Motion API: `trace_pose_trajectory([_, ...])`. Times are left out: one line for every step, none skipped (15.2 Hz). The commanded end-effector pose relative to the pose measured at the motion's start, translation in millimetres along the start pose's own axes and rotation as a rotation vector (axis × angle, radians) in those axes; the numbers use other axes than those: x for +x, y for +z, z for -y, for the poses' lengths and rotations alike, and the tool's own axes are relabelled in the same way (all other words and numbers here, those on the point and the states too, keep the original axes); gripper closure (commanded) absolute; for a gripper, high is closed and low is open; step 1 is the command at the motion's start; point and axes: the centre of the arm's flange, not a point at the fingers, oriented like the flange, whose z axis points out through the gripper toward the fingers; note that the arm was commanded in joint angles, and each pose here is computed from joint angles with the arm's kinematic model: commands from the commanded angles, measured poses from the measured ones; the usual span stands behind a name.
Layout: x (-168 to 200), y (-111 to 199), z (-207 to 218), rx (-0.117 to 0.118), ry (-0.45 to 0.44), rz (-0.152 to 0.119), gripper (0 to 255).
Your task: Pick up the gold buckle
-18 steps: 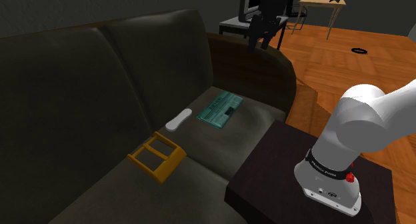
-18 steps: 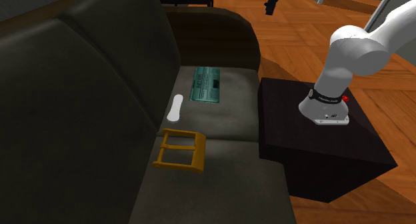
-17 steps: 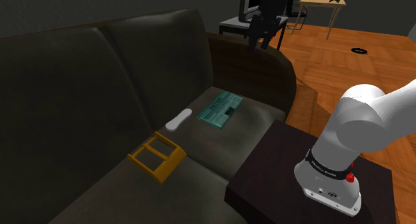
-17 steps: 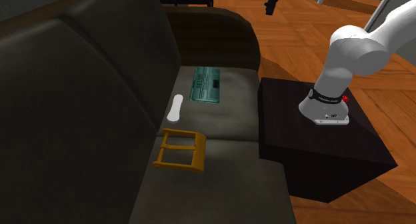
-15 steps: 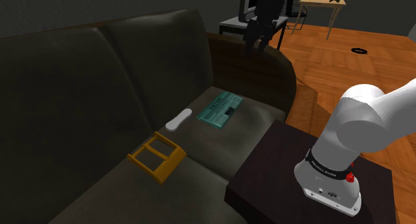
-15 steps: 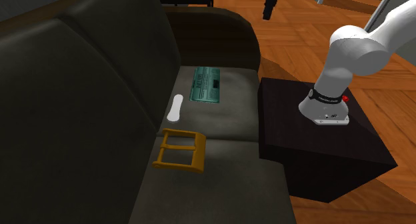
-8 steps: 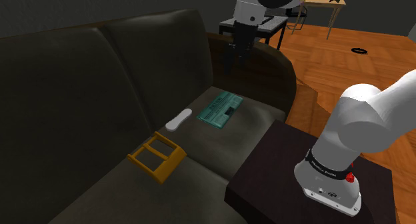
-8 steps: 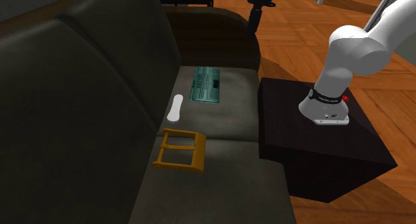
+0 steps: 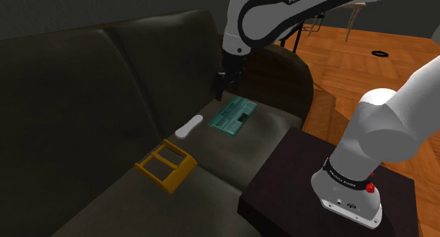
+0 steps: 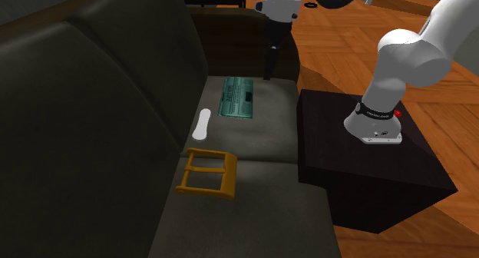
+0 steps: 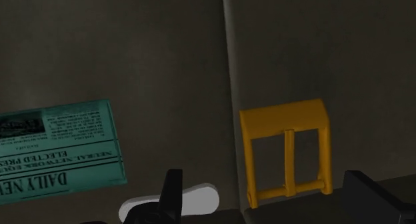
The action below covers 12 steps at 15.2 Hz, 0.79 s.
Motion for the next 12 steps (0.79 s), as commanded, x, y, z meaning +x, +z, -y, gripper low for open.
trace_pose_trajectory([12.4, 23.7, 10.8, -0.002, -0.01, -0.002, 0])
trace_pose_trajectory([17.5, 34.6, 16.3, -0.003, -0.015, -0.003, 0])
trace_pose_trajectory([22.6, 45.6, 21.8, -0.005, -0.019, -0.003, 0])
trace_pose_trajectory([27.7, 56.5, 27.4, -0.006, -0.024, -0.004, 0])
trace_pose_trajectory([32.7, 67.4, 32.9, -0.008, -0.029, -0.004, 0])
trace_pose_trajectory([37.7, 78.4, 38.5, -0.009, -0.034, -0.005, 0])
trace_pose_trajectory([42.7, 89.3, 44.1, -0.01, -0.038, -0.005, 0])
trace_pose_trajectory([47.7, 100.3, 49.6, -0.012, -0.043, -0.005, 0])
trace_pose_trajectory([52.6, 111.2, 55.2, -0.013, -0.048, -0.006, 0])
trace_pose_trajectory([57.5, 122.2, 60.8, -0.014, -0.053, -0.006, 0])
trace_pose_trajectory([62.5, 133.2, 66.4, -0.016, -0.057, -0.007, 0])
trace_pose_trajectory([67.3, 144.2, 72.0, -0.017, -0.062, -0.007, 0])
